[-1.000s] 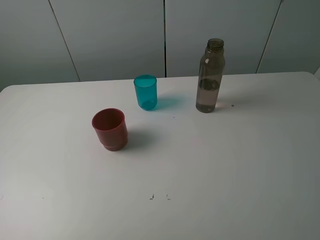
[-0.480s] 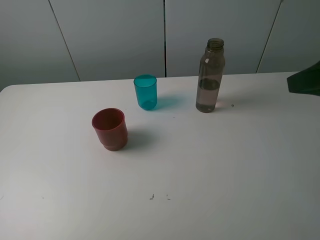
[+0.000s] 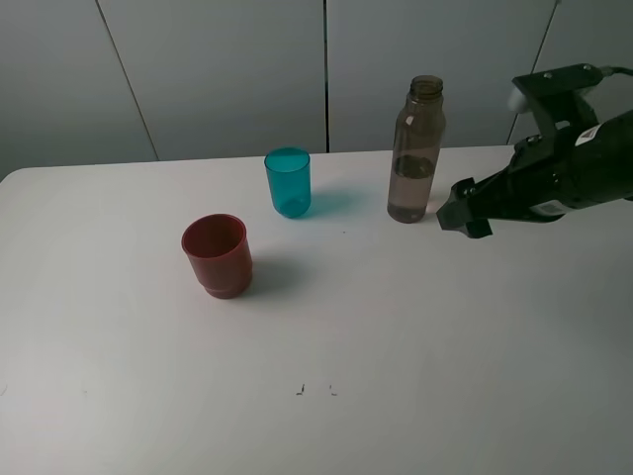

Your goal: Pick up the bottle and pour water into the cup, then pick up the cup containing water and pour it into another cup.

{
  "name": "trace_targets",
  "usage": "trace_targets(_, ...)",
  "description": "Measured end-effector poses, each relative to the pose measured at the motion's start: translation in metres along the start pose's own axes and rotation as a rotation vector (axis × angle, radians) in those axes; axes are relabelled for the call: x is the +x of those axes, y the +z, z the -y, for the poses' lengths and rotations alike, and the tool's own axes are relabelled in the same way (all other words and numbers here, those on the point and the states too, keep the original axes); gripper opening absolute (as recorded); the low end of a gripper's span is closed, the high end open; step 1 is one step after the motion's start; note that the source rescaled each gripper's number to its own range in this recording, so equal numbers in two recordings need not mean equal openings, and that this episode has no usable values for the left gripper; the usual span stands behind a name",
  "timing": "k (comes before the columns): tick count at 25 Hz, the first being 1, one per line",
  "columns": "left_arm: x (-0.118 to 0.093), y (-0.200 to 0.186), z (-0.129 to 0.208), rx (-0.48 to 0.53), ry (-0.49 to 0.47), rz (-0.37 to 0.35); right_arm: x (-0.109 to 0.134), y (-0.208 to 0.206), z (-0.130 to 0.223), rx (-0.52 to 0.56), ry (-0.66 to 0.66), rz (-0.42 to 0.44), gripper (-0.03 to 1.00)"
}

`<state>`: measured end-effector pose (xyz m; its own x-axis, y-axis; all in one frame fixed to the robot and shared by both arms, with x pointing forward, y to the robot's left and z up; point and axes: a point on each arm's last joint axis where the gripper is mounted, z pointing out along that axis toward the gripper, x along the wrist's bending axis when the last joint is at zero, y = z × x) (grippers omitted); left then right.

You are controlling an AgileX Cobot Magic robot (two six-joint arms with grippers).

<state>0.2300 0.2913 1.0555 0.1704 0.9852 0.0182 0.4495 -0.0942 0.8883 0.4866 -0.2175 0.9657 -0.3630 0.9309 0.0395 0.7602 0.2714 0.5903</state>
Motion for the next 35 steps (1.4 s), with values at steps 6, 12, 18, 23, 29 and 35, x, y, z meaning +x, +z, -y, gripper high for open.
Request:
trace_targets(6,0.000,0.000,0.000,0.000,0.000,0.000,-0.011,0.059,0.013,0.034,0.021,0.070,1.00)
trace_targets(12,0.000,0.000,0.000,0.000,0.000,0.000,-0.014,0.076,0.021,-0.006,0.070,0.100,1.00)
trace_targets(18,0.000,0.000,0.000,0.000,0.000,0.000,-0.014,0.076,0.020,-0.081,0.054,0.093,1.00)
trace_targets(23,0.000,0.000,0.000,0.000,0.000,0.000,-0.008,0.078,0.013,-0.284,0.054,0.027,1.00)
trace_targets(29,0.000,0.000,0.000,0.000,0.000,0.000,-0.006,0.094,0.013,-0.412,0.061,-0.016,1.00)
trace_targets(35,0.000,0.000,0.000,0.000,0.000,0.000,-0.007,0.112,0.012,-0.433,0.050,-0.016,1.00)
